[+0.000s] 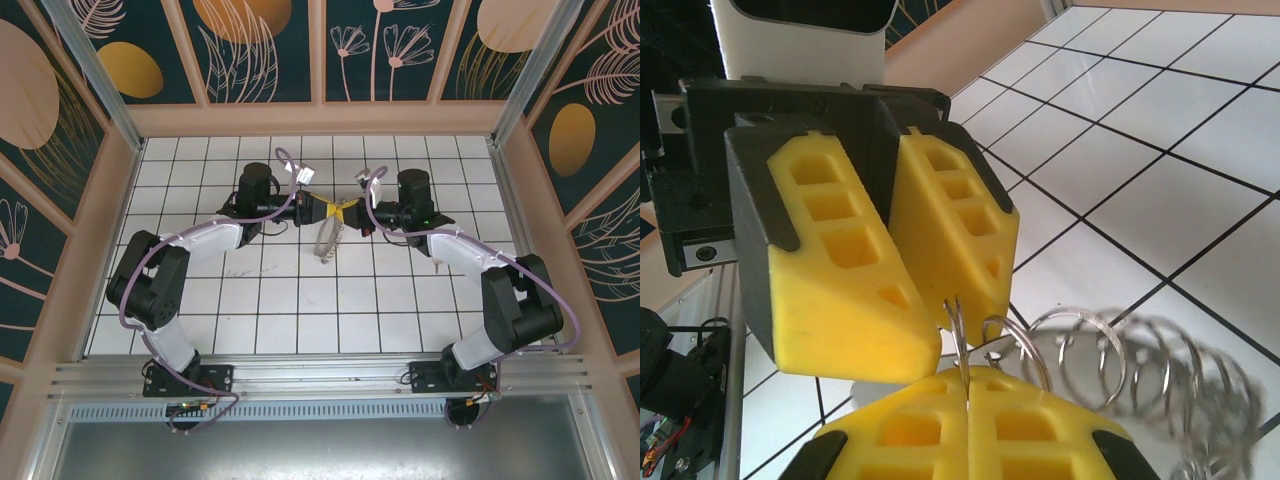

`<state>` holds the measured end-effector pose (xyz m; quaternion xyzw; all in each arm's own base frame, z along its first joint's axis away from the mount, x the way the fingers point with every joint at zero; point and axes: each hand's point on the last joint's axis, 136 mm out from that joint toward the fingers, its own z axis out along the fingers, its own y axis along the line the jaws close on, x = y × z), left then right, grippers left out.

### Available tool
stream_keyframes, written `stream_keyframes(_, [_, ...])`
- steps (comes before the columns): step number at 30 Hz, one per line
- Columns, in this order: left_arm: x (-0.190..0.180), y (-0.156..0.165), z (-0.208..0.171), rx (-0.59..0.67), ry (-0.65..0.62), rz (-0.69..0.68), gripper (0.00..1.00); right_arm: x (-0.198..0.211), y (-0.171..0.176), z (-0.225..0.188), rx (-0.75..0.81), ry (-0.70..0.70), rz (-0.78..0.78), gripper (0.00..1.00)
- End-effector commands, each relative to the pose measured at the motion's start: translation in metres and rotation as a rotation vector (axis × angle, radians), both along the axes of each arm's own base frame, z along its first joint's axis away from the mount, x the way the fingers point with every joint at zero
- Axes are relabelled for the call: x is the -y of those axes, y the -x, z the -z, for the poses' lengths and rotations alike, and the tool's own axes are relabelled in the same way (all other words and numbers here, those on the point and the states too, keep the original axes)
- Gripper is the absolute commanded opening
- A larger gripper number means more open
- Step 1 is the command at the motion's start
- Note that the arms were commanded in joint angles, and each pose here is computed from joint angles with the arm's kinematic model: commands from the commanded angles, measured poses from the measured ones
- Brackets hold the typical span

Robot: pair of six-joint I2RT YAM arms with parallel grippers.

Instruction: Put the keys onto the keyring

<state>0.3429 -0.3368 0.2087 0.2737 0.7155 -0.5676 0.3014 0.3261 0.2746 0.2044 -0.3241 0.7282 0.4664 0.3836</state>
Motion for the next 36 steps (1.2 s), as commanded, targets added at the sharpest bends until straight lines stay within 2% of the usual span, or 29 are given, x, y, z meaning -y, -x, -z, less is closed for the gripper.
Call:
stream_keyframes(1, [0.011,0.006,-0.016,0.056,0.039,0.061,0.17,-0.002,0.000,-0.035,0.104,-0.047,-0.036,0.00])
stream_keyframes(4, [0.014,0.008,-0.018,0.062,0.042,0.069,0.02,-0.002,0.000,-0.035,0.101,-0.046,-0.033,0.00])
stream_keyframes(7, [0.014,0.006,-0.022,0.068,0.048,0.055,0.00,0.001,-0.003,-0.038,0.104,-0.038,-0.006,0.03])
stream_keyframes(12, [0.010,0.000,-0.031,0.109,0.033,-0.009,0.00,0.029,-0.008,-0.063,0.109,-0.069,0.101,0.41])
stream_keyframes(15, [0.011,-0.004,-0.034,0.117,0.020,-0.020,0.00,0.047,-0.013,-0.082,0.108,-0.099,0.216,0.56])
stream_keyframes(18, [0.006,-0.004,-0.057,0.176,0.018,-0.049,0.00,0.058,-0.015,-0.102,0.107,-0.118,0.304,0.63])
stream_keyframes(19, [0.005,-0.006,-0.061,0.192,0.013,-0.063,0.00,0.060,-0.015,-0.109,0.105,-0.127,0.327,0.75])
stream_keyframes(20, [0.003,-0.008,-0.065,0.207,0.006,-0.083,0.00,0.065,-0.017,-0.115,0.098,-0.138,0.363,0.97])
stream_keyframes(21, [0.001,-0.009,-0.070,0.227,0.001,-0.100,0.00,0.067,-0.017,-0.123,0.096,-0.153,0.381,0.99])
stream_keyframes(24, [-0.006,-0.012,-0.083,0.283,-0.005,-0.155,0.00,0.069,-0.017,-0.140,0.065,-0.218,0.399,0.99])
stream_keyframes(29, [-0.019,-0.010,-0.108,0.391,0.045,-0.245,0.00,0.062,-0.010,-0.156,-0.005,-0.358,0.342,0.98])
stream_keyframes(31, [-0.023,-0.008,-0.125,0.438,0.082,-0.267,0.00,0.060,-0.006,-0.161,0.002,-0.385,0.321,0.91])
stream_keyframes(36, [-0.025,-0.005,-0.158,0.507,0.140,-0.273,0.00,0.058,0.005,-0.164,0.079,-0.367,0.267,0.62])
